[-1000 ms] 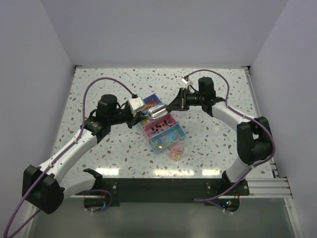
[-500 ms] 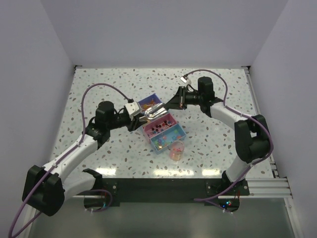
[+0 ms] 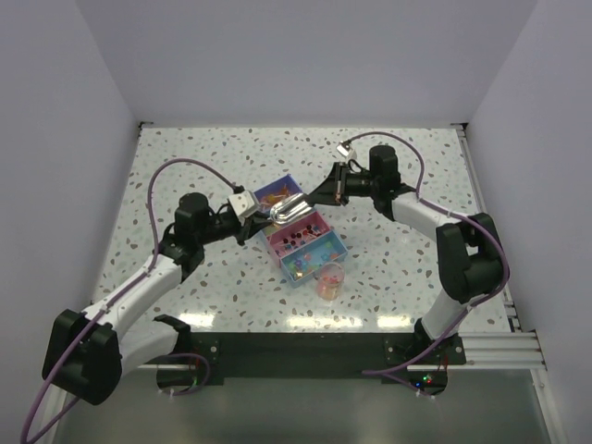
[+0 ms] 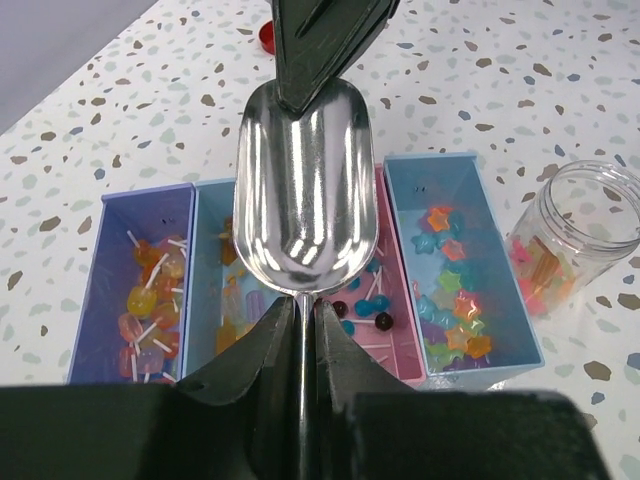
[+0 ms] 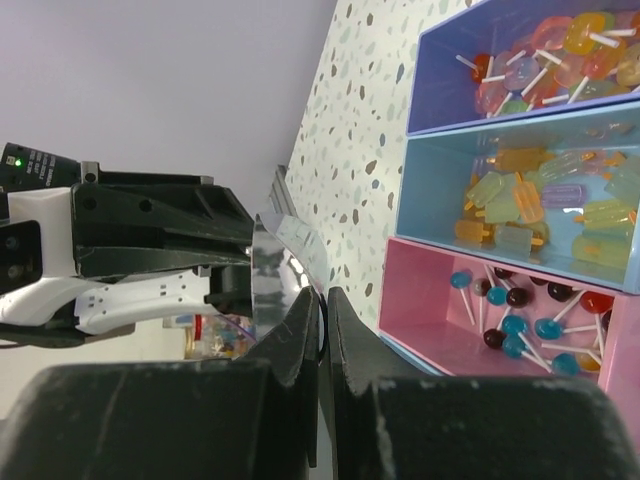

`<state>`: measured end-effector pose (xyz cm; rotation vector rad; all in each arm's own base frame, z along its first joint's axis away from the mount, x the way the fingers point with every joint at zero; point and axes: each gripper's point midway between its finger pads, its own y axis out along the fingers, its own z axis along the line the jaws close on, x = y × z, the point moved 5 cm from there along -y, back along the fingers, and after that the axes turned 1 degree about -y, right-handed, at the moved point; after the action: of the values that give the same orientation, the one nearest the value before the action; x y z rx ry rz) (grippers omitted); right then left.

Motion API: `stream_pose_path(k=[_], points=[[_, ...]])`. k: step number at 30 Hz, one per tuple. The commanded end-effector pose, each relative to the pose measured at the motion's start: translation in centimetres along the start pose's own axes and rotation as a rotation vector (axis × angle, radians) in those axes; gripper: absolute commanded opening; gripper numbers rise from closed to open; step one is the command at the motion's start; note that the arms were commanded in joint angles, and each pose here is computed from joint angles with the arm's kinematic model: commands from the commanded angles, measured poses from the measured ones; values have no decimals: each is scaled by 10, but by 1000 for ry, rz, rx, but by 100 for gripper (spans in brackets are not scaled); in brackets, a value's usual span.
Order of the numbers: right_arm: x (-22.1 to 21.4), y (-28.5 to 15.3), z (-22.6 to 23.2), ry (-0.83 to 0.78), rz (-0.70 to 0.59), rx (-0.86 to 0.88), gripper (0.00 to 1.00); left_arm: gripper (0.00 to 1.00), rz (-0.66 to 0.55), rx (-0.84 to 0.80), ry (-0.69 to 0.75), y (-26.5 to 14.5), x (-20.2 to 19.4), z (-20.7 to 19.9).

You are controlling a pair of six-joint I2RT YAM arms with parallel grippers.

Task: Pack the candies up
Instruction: Adjust the spatula, then adjust the storage box at the center of the board.

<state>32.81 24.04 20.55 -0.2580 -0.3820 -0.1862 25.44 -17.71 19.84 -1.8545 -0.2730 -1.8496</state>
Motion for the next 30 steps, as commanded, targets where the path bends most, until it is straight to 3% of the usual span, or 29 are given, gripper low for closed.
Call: stream_pose_path(k=[1, 5, 18, 21, 22, 26, 30], points=[[3, 1, 6, -19, -18, 44, 0, 13, -76, 19, 18, -4, 14, 2], [0, 1, 5, -20, -19, 45, 0, 0, -85, 122, 1, -8, 17, 12], [-17, -8, -13, -86, 56, -141, 0, 0, -95, 214, 75, -25, 53, 25], [-15, -8, -10, -87, 54, -129, 22, 0, -46, 186, 108, -23, 53, 26], [-10, -10, -9, -120, 50, -159, 36, 0, -16, 182, 107, -25, 53, 26], [12, -18, -9, -221, 46, -335, 49, 0, 104, 184, 145, -35, 53, 28], [34, -25, -24, -308, 23, -557, 50, 0, 278, 149, 163, -41, 49, 33]])
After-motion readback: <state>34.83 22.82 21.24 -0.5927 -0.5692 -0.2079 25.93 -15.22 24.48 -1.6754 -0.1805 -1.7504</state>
